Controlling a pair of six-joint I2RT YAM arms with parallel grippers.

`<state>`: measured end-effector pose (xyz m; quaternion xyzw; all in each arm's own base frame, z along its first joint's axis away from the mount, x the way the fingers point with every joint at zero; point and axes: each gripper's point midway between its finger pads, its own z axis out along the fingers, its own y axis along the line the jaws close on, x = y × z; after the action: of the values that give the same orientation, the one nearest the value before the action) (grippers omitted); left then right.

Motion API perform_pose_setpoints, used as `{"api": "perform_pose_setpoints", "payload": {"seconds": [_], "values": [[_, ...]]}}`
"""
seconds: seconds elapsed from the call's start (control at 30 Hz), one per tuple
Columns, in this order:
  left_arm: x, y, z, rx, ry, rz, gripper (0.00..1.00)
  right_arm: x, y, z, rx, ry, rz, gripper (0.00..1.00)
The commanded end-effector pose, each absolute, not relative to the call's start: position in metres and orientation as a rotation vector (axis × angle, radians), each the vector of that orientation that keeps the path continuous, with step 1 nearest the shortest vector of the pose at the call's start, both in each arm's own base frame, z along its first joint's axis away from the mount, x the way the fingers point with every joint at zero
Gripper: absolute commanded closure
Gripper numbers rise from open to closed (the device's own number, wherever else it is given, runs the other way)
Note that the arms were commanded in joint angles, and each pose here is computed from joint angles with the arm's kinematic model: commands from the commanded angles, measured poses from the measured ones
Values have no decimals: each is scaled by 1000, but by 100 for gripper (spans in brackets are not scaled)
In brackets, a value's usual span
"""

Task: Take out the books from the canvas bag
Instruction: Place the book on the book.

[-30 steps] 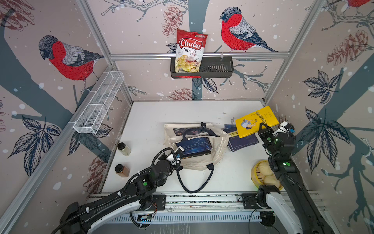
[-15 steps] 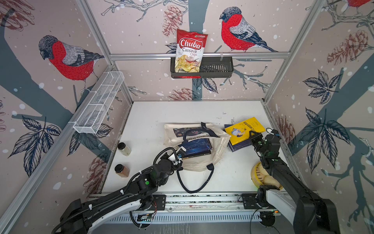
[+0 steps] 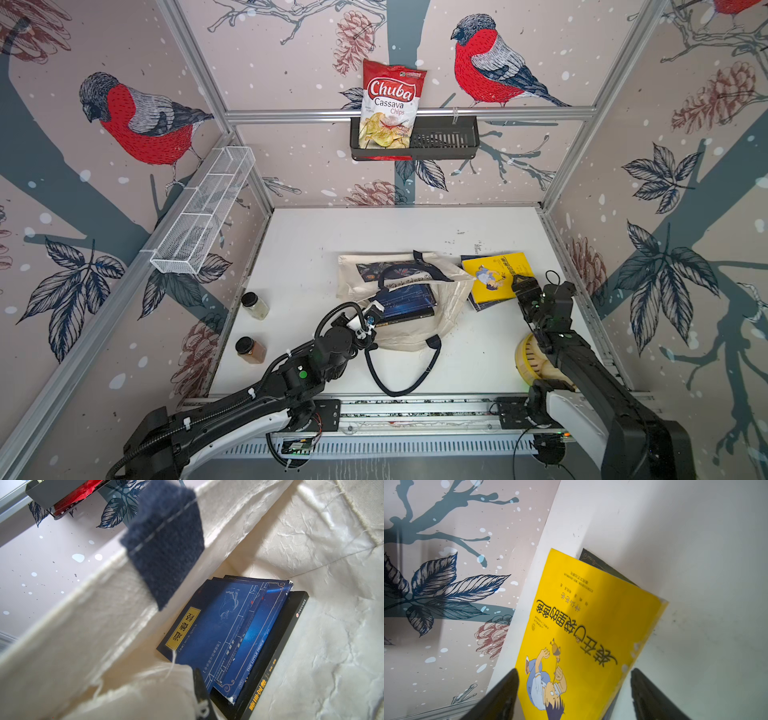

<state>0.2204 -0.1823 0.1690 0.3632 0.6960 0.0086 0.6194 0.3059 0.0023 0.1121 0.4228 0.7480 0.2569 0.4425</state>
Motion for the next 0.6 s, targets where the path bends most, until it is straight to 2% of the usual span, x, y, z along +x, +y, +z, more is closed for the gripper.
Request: {"api": "perform_pose_setpoints", "payload": {"seconds": [0.0, 0.4, 0.57], "values": [[220, -189, 185, 790, 1551, -45, 100, 294, -6, 105, 1064, 1910, 544, 1], [221, -196, 193, 777, 1507, -91, 100, 274, -13, 189, 997, 1756, 572, 0], [224, -199, 196, 769, 1508, -101, 100, 277, 22, 233, 849, 1719, 728, 0]]}}
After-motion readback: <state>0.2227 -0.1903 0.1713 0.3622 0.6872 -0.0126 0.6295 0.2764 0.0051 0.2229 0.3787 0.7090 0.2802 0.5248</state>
